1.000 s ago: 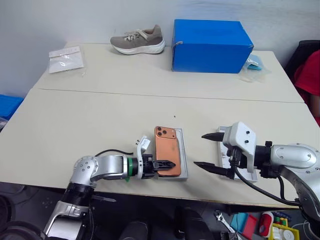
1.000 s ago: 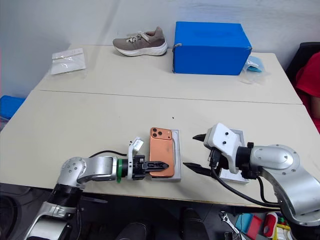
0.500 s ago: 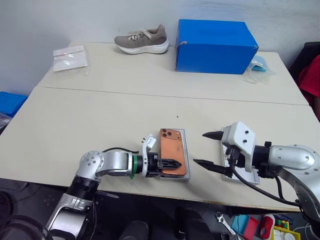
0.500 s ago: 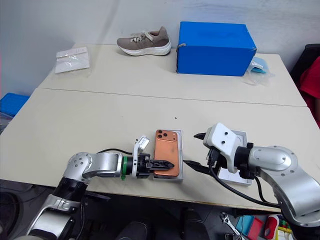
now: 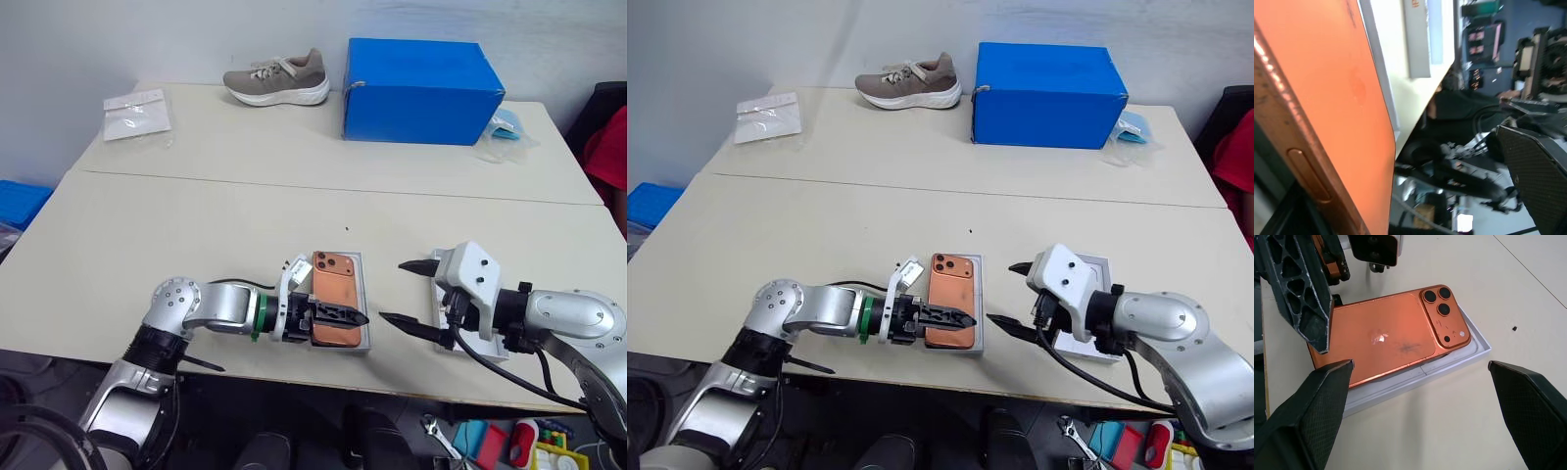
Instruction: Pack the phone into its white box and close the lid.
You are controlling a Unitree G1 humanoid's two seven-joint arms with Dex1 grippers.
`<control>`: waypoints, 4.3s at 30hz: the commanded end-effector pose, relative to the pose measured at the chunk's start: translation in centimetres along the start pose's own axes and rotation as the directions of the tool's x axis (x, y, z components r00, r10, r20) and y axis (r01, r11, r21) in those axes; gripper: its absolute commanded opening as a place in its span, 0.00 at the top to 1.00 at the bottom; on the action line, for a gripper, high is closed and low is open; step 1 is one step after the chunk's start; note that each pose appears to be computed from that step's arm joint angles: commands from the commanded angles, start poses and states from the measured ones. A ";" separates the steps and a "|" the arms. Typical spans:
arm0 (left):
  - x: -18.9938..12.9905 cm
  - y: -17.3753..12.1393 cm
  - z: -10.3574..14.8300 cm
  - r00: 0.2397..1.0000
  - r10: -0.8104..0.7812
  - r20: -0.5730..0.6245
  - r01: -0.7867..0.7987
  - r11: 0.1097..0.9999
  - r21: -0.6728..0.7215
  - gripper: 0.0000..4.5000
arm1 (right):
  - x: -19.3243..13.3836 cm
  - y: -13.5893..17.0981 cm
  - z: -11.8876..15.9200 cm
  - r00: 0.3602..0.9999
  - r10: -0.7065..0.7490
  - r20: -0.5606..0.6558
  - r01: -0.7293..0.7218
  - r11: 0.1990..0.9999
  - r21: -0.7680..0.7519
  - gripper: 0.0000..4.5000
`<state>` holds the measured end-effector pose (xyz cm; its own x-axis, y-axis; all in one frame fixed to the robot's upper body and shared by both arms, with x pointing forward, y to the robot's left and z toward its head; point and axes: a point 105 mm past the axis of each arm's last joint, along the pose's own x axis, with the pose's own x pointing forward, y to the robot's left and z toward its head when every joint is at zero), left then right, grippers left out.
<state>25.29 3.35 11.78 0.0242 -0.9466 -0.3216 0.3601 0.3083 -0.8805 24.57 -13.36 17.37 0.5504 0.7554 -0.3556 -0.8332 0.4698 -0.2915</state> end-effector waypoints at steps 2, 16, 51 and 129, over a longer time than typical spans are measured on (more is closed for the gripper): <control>-0.5 -0.4 0.3 1.000 0.014 -0.012 -0.014 0.999 0.035 0.01 | 0.3 0.7 1.2 0.999 0.010 0.049 -0.008 0.999 -0.044 0.00; -1.5 -1.3 0.3 0.995 0.080 -0.061 -0.069 0.985 0.160 0.01 | 0.5 0.7 1.2 0.998 -0.008 0.066 0.010 0.999 -0.038 0.00; -1.4 -3.7 0.9 0.993 0.023 -0.113 0.003 0.973 0.229 0.01 | 0.5 3.0 1.3 0.986 0.141 0.091 -0.138 0.990 -0.041 0.00; -12.3 0.1 4.1 0.993 0.090 0.081 -0.102 0.248 0.963 0.00 | 2.8 -0.4 3.5 0.926 -0.131 0.354 -0.205 0.611 0.765 0.99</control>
<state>28.77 14.08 16.18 0.1044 -0.9233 -0.3695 0.9922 0.0714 0.1021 26.83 -10.70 18.38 0.6713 0.7382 -0.0665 -0.6040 0.5968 0.5282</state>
